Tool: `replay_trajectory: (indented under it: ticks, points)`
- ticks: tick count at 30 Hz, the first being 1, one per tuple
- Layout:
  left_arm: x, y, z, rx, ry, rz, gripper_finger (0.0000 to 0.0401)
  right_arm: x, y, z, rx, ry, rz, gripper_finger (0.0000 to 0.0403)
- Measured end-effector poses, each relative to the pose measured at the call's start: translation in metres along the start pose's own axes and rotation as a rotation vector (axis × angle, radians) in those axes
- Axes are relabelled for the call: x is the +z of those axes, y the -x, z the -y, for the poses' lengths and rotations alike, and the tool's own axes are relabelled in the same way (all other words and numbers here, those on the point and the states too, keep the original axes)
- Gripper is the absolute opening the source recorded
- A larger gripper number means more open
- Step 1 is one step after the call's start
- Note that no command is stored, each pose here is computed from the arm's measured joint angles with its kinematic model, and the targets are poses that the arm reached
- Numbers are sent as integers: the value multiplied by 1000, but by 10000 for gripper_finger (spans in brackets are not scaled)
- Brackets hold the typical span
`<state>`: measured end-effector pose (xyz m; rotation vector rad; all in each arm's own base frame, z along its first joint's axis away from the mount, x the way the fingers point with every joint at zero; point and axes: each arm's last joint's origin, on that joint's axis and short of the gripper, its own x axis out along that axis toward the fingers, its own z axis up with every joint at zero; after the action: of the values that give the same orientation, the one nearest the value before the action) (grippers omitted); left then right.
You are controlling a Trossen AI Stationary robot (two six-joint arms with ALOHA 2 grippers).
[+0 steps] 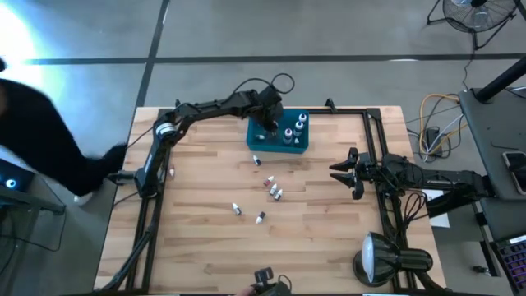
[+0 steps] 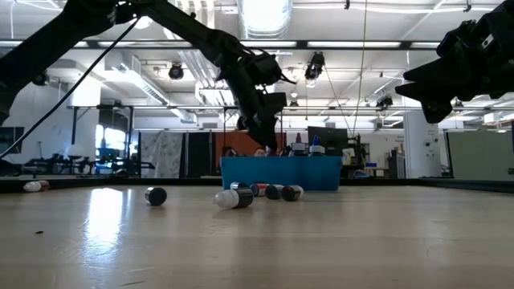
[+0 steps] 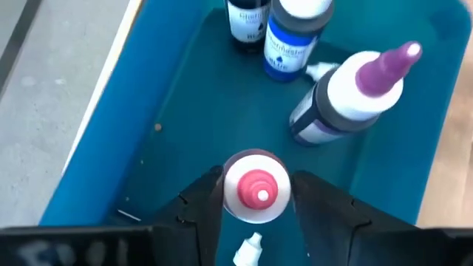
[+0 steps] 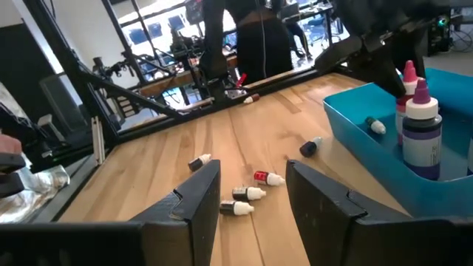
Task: Pick & Place food coloring
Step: Put the large pink food coloring bottle into the blue bin, then put the small yellow food coloring bottle into the blue bin
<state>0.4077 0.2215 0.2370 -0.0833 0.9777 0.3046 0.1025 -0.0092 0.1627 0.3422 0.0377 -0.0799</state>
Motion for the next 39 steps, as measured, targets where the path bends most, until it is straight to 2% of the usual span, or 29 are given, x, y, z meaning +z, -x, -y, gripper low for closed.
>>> replay_trajectory:
  ticks: [6,17,24,28,32,35,39]
  points:
    - [0,0,0,1,-1,5,137,0,0,0,0,0,0,148]
    - [9,23,-1,56,-31,63,138,0,0,0,0,0,0,148]
    - [4,71,1,106,5,9,138,0,0,0,0,0,1,148]
    - [-15,105,6,117,91,-154,138,0,0,0,0,0,1,148]
    - [-41,127,10,231,295,-344,138,0,0,0,0,0,1,148]
    - [-66,132,13,335,416,-414,138,0,0,0,-1,0,0,148]
    - [-114,124,23,351,562,-488,138,0,0,0,0,0,0,148]
